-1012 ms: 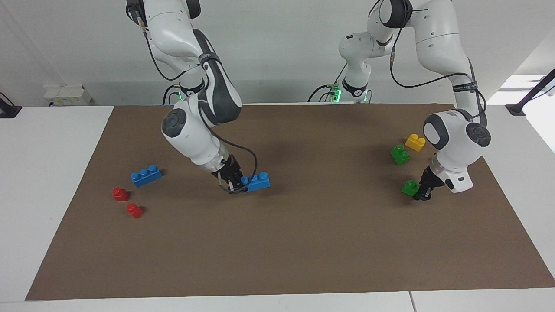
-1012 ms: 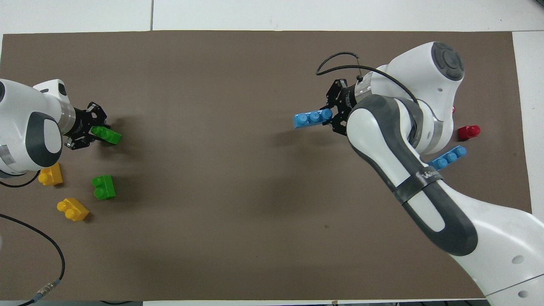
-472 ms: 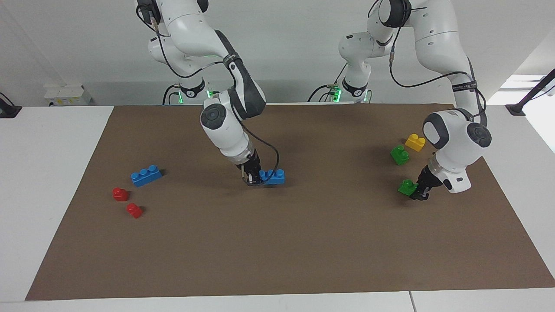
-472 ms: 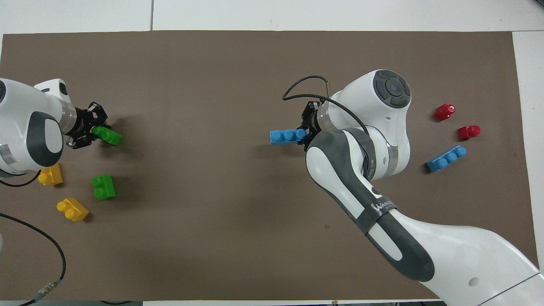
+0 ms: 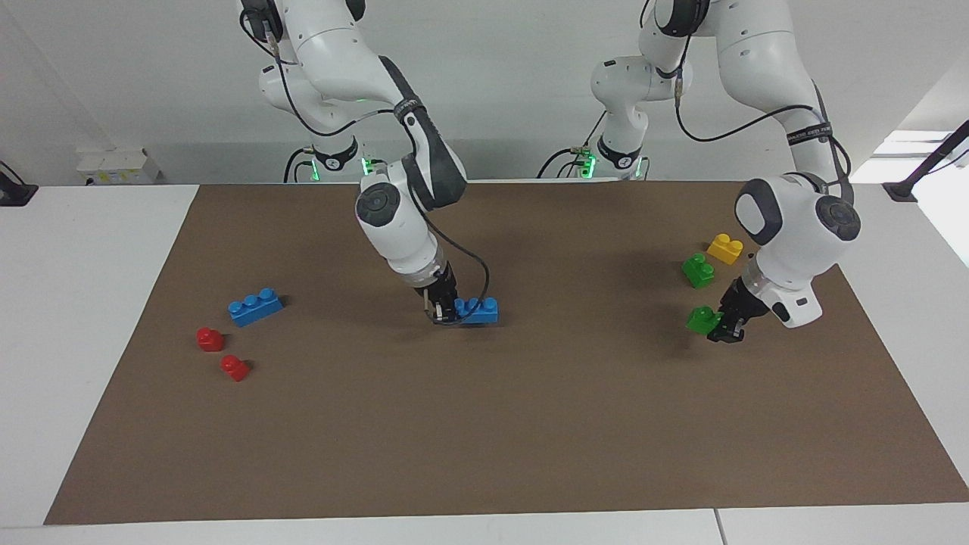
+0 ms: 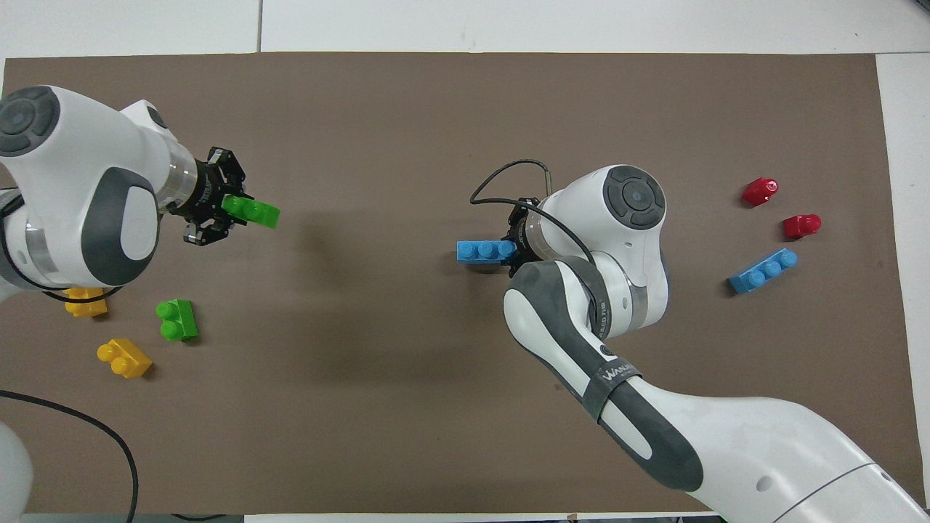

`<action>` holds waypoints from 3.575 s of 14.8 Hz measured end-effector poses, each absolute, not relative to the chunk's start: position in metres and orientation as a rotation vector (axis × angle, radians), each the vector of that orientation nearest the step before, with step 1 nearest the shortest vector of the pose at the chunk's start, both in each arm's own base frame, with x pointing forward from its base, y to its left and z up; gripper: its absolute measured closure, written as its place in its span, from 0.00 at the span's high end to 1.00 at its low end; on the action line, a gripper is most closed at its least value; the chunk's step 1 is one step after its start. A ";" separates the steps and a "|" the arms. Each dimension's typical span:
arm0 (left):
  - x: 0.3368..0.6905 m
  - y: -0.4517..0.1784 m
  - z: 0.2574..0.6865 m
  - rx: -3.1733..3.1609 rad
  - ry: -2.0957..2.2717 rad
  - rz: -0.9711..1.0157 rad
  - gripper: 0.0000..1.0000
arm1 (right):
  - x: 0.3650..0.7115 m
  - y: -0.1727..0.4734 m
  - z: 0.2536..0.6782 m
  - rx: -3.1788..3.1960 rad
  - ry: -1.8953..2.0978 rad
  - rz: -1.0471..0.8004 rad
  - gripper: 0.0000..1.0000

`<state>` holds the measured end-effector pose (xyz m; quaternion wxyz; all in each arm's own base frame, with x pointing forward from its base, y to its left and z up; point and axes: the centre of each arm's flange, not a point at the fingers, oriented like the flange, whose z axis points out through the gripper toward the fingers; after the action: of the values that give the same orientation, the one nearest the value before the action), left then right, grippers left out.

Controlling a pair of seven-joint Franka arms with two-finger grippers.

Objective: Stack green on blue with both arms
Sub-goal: 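Carry the blue brick to the table center while the left gripper lifts the green brick, then lower the green brick onto the blue brick held by the right gripper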

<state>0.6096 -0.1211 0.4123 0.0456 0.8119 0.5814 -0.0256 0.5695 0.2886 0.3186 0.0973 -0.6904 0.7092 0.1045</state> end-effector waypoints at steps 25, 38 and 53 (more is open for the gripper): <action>0.485 -0.406 0.386 2.067 2.207 0.028 0.34 | 0.544 0.286 0.295 -2.000 2.071 0.202 0.34; 0.496 -0.425 0.352 2.055 2.185 0.069 0.34 | 0.542 0.285 0.295 -1.994 2.064 0.189 0.34; 0.495 -0.429 0.352 2.061 2.156 0.092 0.34 | 0.543 0.284 0.294 -1.991 2.063 0.184 0.34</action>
<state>0.4953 -0.4292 0.3517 0.0786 0.6885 0.7203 0.0308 0.5427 0.2841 0.2944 0.1339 -0.6868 0.7116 0.0635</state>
